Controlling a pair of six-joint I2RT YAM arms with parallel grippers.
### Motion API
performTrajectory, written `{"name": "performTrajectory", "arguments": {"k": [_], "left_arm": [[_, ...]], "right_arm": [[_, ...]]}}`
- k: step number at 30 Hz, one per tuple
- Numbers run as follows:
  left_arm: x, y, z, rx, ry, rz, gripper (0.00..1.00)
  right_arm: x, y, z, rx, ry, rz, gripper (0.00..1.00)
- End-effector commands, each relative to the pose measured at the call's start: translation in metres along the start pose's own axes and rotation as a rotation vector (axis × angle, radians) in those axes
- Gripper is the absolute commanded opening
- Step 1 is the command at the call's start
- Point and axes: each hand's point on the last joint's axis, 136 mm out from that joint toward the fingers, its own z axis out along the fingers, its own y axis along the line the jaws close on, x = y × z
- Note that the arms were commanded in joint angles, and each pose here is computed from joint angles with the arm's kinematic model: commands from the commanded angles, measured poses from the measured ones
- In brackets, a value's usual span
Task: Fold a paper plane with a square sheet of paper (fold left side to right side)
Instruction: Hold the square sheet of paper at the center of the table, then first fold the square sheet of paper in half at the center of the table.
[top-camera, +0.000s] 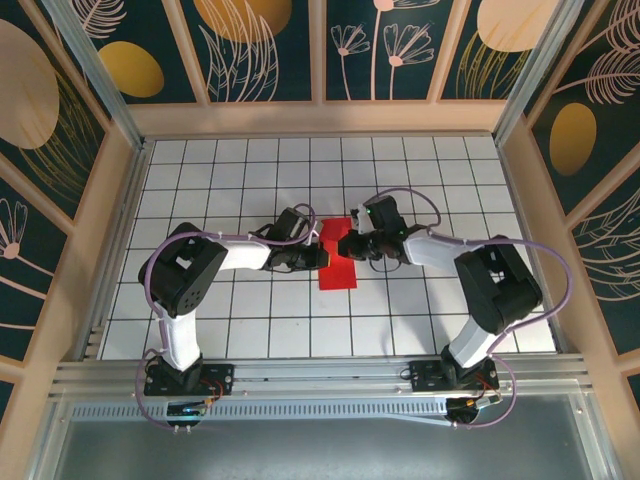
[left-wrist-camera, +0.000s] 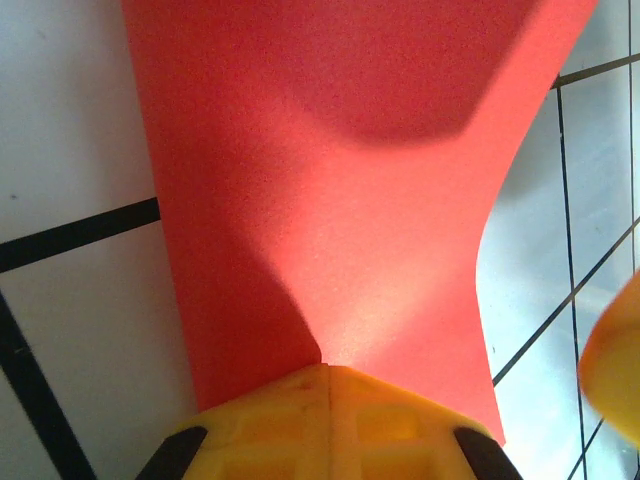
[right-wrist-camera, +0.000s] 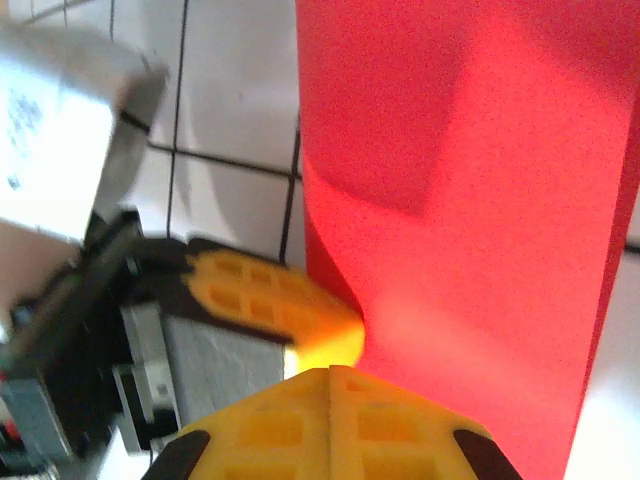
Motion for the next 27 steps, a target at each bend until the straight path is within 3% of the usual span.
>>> {"name": "performTrajectory", "arguments": {"k": [1,14,19,27], "left_arm": [[0.014,0.02,0.003,-0.072,0.033,-0.038,0.0],[-0.002,-0.002,-0.005,-0.019,0.007,-0.016,0.0],[-0.025,-0.016,-0.011,0.006,-0.036,0.01,0.0],[-0.036,-0.003,-0.002,-0.008,-0.044,0.002,0.0]], "right_arm": [[0.03,0.002,0.006,-0.024,0.063,0.035,0.0],[0.058,-0.022,0.03,0.035,0.154,0.07,0.0],[0.068,-0.038,0.03,0.098,0.177,0.08,0.0],[0.079,-0.052,0.033,0.138,0.198,0.097,0.0]]}}
